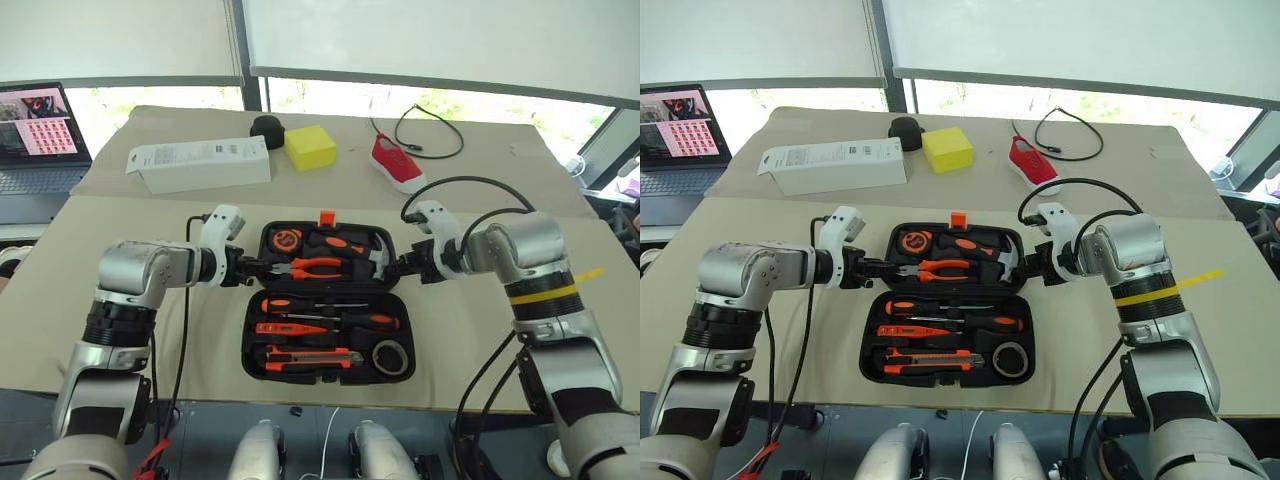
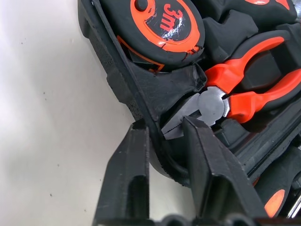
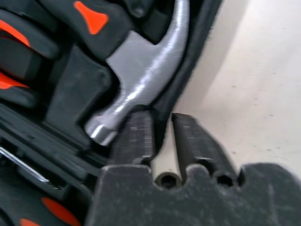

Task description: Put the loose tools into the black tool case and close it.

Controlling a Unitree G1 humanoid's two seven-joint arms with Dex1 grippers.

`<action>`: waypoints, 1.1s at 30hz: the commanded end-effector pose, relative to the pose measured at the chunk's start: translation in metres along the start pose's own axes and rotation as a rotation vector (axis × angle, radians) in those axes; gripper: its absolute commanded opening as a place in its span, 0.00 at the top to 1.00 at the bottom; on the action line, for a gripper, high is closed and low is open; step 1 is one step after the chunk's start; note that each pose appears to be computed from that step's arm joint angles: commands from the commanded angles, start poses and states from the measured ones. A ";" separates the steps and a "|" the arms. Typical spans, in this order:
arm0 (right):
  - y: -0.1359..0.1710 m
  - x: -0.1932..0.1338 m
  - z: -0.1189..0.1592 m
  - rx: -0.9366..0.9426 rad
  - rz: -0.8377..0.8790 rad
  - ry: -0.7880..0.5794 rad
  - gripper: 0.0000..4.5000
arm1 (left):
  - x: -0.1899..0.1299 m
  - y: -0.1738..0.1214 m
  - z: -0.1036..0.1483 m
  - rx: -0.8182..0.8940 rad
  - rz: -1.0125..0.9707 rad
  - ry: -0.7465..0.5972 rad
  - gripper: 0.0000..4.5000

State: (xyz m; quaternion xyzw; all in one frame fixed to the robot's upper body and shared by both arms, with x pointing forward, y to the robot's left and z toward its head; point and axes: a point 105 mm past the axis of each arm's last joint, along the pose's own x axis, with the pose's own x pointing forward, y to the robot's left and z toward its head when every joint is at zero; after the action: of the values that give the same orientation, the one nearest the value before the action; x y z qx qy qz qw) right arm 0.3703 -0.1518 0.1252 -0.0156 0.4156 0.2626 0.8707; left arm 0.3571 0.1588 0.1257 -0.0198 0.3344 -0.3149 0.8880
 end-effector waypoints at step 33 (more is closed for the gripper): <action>0.036 -0.039 -0.111 -1.365 0.017 -0.702 0.46 | -0.087 0.014 -0.100 0.712 0.112 -0.474 0.33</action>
State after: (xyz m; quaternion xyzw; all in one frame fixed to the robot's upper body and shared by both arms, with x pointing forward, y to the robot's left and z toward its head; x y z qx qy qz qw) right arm 0.2569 -0.1681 0.0810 -0.4613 -0.1183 0.4544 0.7528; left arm 0.2554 0.2290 0.0877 0.2352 -0.0057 -0.3557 0.9045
